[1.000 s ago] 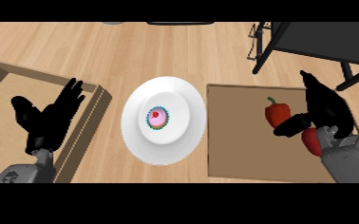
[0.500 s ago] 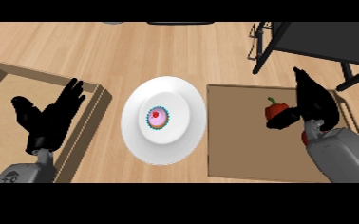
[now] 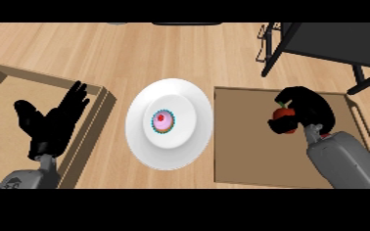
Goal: Pick the bell pepper from the tray and place it in the tiered shelf
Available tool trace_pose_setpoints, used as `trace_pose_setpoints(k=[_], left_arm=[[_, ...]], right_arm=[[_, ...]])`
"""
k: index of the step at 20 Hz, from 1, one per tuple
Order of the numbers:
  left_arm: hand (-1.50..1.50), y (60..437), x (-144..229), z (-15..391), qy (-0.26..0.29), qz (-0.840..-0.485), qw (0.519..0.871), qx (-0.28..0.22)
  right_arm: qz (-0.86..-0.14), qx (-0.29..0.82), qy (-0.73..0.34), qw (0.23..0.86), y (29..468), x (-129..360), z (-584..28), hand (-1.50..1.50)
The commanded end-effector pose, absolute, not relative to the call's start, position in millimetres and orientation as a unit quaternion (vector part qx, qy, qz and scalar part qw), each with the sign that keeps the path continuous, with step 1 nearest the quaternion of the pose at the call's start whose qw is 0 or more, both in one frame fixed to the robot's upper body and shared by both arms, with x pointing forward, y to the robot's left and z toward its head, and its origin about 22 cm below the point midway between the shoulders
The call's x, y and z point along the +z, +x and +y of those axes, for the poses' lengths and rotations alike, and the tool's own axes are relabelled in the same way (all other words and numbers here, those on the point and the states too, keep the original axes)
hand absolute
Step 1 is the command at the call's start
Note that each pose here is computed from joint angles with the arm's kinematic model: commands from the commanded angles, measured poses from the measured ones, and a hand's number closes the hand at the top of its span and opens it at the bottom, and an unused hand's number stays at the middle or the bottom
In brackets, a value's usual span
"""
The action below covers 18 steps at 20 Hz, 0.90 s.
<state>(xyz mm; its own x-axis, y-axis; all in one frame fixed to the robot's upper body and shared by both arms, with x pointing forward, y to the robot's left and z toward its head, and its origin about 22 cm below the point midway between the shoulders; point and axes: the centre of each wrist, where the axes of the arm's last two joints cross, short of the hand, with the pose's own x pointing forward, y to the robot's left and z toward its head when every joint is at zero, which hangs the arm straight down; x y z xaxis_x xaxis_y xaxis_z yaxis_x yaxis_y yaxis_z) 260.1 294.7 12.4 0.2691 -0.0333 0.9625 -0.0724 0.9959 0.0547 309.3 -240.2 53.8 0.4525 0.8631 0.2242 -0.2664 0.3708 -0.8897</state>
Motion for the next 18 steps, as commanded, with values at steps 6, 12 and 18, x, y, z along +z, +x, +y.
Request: trace_pose_setpoints(k=[6, 12, 18], left_arm=[[0.00, 249.1, -24.9, 308.1, 0.037, -0.529, 0.847, 0.027], [0.00, 234.7, -28.4, 287.9, 0.036, -0.532, 0.846, 0.015], [0.00, 239.4, -25.0, 294.9, 0.044, -0.528, 0.847, 0.024]], right_arm=[[-0.439, 0.373, -0.378, 0.725, 297.6, 43.5, -218.5, 1.50], [-0.482, 0.404, -0.315, 0.711, 311.6, 57.1, -206.3, 1.50], [-0.579, 0.360, -0.289, 0.672, 311.8, 100.5, -176.2, 1.50]])
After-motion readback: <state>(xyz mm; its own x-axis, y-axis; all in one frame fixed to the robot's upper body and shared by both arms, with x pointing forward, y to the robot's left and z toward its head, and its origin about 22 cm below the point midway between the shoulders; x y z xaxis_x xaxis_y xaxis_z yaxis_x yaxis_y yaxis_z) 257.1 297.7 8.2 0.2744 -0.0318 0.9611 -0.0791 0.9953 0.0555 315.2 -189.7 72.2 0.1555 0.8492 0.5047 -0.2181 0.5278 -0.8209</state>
